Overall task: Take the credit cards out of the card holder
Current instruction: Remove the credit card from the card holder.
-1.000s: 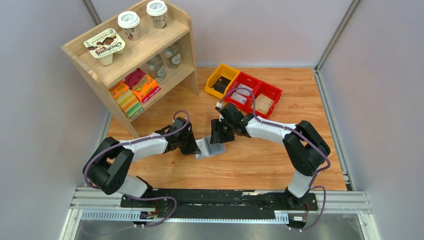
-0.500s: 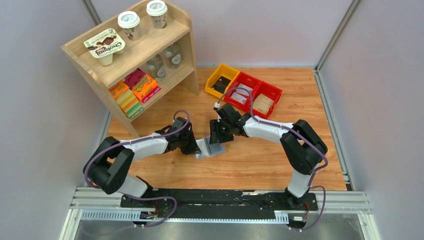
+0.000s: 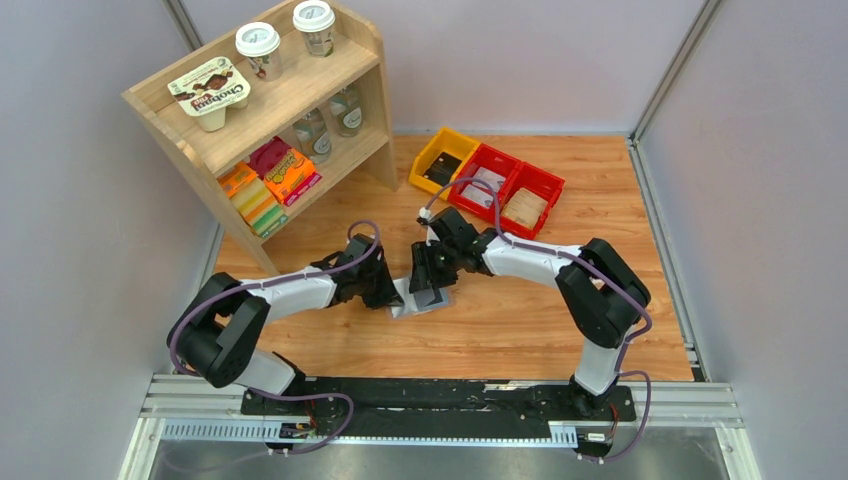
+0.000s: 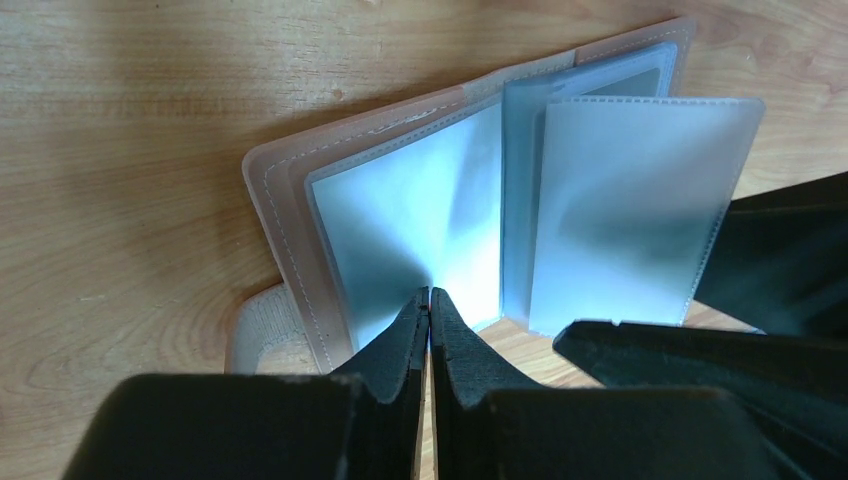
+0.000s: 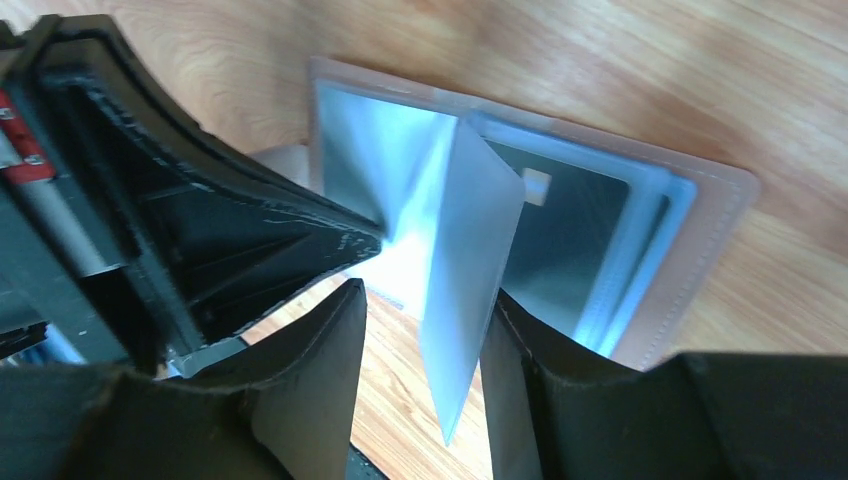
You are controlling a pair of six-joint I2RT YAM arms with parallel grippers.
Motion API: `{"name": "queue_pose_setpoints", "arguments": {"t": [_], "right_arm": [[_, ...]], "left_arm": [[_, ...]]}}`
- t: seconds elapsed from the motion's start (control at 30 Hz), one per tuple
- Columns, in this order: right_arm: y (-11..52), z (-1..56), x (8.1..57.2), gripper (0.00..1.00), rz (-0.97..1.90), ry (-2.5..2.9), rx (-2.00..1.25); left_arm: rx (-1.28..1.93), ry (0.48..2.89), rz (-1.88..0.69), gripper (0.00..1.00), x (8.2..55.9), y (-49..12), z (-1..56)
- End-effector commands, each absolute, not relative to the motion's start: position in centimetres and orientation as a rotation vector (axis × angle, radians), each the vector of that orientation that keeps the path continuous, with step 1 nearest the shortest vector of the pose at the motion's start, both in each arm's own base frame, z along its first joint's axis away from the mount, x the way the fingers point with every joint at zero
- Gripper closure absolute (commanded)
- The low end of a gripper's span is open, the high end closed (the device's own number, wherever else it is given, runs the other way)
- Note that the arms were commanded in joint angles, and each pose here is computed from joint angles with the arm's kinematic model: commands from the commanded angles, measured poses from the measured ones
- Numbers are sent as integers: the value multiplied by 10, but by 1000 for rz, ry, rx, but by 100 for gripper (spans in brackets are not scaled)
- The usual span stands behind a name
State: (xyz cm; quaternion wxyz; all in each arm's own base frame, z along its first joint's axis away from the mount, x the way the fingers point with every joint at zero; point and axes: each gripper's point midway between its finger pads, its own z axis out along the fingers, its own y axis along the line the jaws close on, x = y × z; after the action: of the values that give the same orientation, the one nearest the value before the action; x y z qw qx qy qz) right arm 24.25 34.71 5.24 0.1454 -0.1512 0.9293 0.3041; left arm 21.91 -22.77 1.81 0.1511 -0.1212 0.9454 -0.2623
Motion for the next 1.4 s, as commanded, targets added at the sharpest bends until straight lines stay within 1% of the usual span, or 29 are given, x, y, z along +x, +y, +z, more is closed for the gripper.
{"name": "queue_pose_setpoints", "arguments": {"t": [0.0, 0.13, 0.23, 0.3, 0.43, 0.53, 0.63, 0.7, 0.73, 0.8, 0.87, 0.93, 1.1, 1.2, 1.37], "right_arm": [[375, 80, 243, 54, 1057, 2570, -493], [385, 91, 238, 53, 1161, 2537, -524], [395, 94, 234, 51, 1247, 2525, -537], [401, 91, 231, 50, 1287, 2537, -546], [409, 79, 227, 49, 1326, 2576, -554], [409, 63, 227, 49, 1310, 2631, -520], [405, 49, 229, 53, 1255, 2683, -484], [405, 48, 228, 58, 1247, 2684, -484], [404, 52, 230, 61, 1241, 2673, -483], [402, 57, 233, 72, 1211, 2664, -488], [400, 65, 238, 81, 1174, 2640, -491], [396, 74, 244, 85, 1125, 2608, -482], [370, 86, 261, 91, 916, 2560, -431], [351, 84, 269, 91, 811, 2552, -370], [327, 64, 274, 91, 709, 2616, -276]], "left_arm": [[-364, 2730, -721, 91, 213, -221, 7], [-387, 2692, -746, 91, 215, -221, 11], [-405, 2650, -761, 89, 215, -218, 17], [-419, 2615, -769, 87, 215, -215, 24], [-444, 2530, -784, 77, 214, -206, 40], [-474, 2502, -761, 74, 208, -195, 45], [-486, 2428, -777, 71, 209, -188, 61], [-480, 2382, -809, 69, 211, -189, 74], [-472, 2363, -832, 69, 213, -192, 82], [-449, 2332, -876, 69, 218, -199, 97], [-440, 2322, -905, 69, 224, -205, 107], [-434, 2321, -936, 69, 229, -214, 113], [-432, 2345, -1015, 70, 240, -236, 110], [-429, 2346, -1082, 70, 248, -250, 111], [-438, 2415, -1126, 70, 253, -267, 91]]}}
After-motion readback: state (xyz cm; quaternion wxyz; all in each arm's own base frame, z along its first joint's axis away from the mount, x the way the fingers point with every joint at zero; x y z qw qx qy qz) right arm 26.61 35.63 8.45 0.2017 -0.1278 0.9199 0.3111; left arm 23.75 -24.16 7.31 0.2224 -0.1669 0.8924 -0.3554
